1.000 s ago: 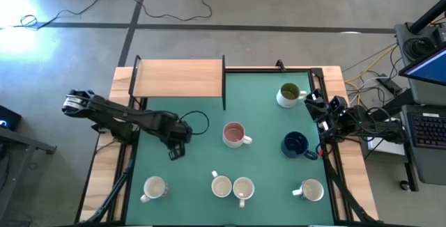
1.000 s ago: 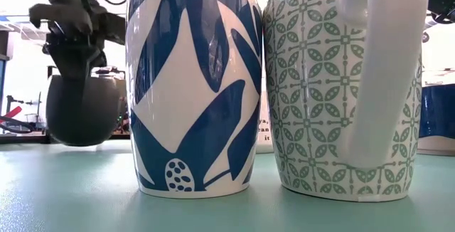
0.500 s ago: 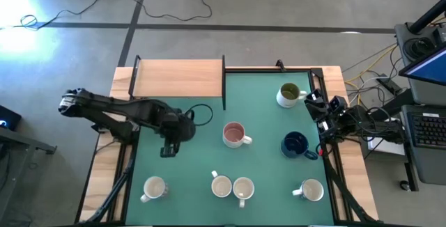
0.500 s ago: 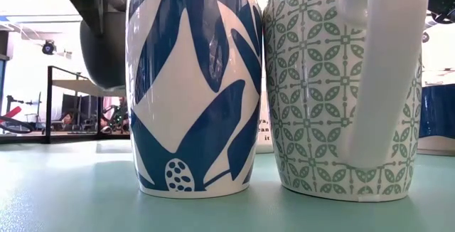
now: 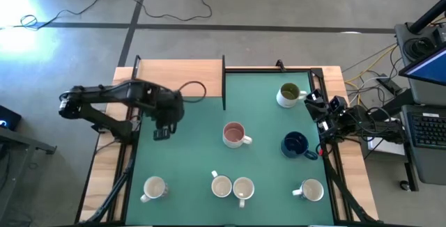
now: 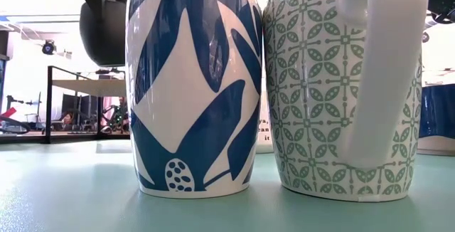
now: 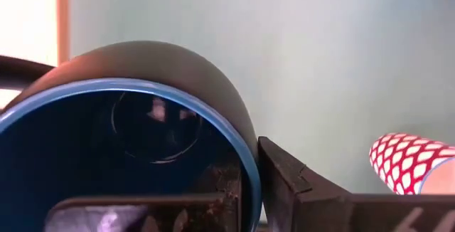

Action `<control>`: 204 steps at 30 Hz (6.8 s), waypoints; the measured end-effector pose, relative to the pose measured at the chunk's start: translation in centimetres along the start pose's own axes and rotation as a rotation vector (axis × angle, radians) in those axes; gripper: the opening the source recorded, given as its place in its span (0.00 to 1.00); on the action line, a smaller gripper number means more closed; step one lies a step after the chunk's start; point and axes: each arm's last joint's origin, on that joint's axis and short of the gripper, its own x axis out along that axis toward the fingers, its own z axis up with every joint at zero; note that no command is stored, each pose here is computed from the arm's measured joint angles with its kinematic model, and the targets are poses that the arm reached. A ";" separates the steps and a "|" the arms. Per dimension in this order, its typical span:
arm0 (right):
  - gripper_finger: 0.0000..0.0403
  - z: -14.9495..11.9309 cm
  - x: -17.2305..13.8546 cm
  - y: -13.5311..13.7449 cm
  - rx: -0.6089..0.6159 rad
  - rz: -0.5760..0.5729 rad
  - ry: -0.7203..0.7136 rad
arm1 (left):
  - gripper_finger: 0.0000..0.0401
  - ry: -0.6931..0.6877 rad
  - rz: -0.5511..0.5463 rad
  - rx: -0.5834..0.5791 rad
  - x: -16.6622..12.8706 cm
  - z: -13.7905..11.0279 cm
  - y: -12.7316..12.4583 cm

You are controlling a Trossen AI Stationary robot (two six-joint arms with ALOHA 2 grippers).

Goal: Place coffee mugs
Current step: Put the black blue mug on the shelf, then put the left white blue patterned mug on the shelf

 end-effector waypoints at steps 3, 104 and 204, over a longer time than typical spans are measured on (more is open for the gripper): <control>0.17 0.0 0.0 0.0 0.000 0.000 0.001 | 0.04 0.010 0.013 -0.058 -0.2 -0.1 1.3; 0.17 0.0 0.0 0.0 0.000 -0.001 0.002 | 0.21 -0.070 0.355 -0.533 0.2 -4.8 23.1; 0.17 0.0 0.0 0.0 0.000 -0.001 0.003 | 0.31 -0.218 -0.001 -0.073 5.5 6.0 -8.8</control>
